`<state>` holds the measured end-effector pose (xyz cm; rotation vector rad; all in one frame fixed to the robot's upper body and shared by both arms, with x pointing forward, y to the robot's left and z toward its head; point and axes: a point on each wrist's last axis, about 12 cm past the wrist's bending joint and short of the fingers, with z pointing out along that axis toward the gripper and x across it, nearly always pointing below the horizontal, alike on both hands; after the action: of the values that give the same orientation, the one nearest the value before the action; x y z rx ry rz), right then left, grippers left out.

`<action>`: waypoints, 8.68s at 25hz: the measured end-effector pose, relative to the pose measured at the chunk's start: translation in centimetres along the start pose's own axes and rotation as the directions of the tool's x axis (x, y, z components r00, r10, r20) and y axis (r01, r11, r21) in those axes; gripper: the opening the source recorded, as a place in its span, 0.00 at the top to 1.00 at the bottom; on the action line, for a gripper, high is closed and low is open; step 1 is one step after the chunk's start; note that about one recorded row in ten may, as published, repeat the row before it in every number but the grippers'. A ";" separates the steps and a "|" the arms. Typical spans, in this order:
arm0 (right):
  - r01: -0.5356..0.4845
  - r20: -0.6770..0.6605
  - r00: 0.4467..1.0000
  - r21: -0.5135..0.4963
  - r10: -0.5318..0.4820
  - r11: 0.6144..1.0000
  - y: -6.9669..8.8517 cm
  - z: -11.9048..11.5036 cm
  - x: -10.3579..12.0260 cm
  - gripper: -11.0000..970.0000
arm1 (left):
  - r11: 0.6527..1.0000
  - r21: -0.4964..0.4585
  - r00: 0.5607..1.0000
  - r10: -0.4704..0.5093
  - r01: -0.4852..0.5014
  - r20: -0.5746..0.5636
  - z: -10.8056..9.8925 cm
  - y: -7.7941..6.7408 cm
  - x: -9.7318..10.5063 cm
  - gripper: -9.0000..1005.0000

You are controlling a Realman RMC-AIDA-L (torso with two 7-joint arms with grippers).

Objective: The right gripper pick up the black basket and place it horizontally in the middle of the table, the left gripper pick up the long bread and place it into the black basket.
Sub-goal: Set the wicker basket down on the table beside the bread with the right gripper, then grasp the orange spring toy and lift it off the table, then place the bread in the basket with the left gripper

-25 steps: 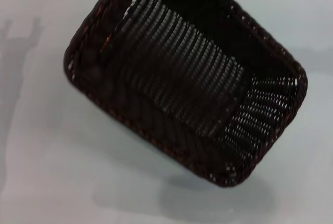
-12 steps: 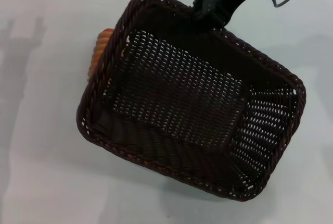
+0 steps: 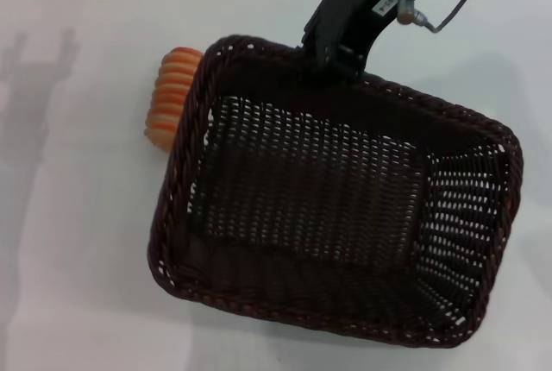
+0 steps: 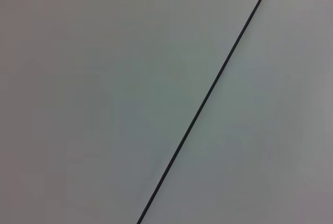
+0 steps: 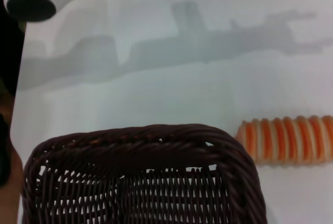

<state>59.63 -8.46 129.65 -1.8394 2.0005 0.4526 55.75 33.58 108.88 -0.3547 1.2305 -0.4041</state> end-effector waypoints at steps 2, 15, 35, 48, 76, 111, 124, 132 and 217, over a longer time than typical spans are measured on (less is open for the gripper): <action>0.009 -0.020 1.000 0.003 -0.009 1.000 0.1 0.2 -0.1 0.82 | 1.000 0.000 1.000 0.000 0.000 0.000 0.0 0.0 0.0 0.14; 0.055 -0.094 0.994 0.049 -0.050 0.997 -0.2 1.8 -0.7 0.82 | 1.000 0.004 1.000 0.000 0.000 0.003 0.4 -0.3 0.1 0.14; 0.136 -0.164 0.982 0.266 -0.094 0.954 -1.6 4.3 -2.5 0.65 | 1.000 0.010 1.000 -0.008 0.008 0.001 0.3 -0.4 0.2 0.14; -0.211 0.266 0.964 0.764 0.000 0.610 -2.9 -1.0 6.1 0.65 | 0.998 0.057 1.000 -0.028 0.027 0.005 0.5 -1.0 -0.2 0.14; -0.728 0.701 0.686 0.662 -0.194 -0.178 9.2 7.3 31.0 0.65 | 0.935 0.122 0.765 0.343 -0.333 -0.545 5.3 -12.6 -4.8 0.14; -0.888 0.859 0.458 0.430 -0.228 -0.164 11.2 8.1 35.7 0.33 | 0.789 0.401 0.047 0.475 -0.465 -0.879 12.6 -18.9 2.6 0.14; -0.894 0.860 0.447 0.422 -0.246 -0.149 11.4 8.2 35.2 0.32 | 0.857 0.298 0.093 0.367 -0.420 -0.925 12.8 -18.1 3.1 0.14; -0.916 0.874 0.401 0.389 -0.274 -0.098 11.7 8.5 34.9 0.32 | 0.889 0.188 0.132 0.264 -0.417 -0.955 12.5 -16.6 3.5 0.14; -0.918 0.885 0.394 0.394 -0.249 -0.051 7.7 8.0 34.0 0.33 | 0.743 0.667 0.107 0.669 -0.055 -0.736 7.3 -22.2 -6.4 0.54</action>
<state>50.14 -33.56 106.01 0.1762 1.2912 -0.0520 58.61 17.56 126.86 0.9148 2.3459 -0.4611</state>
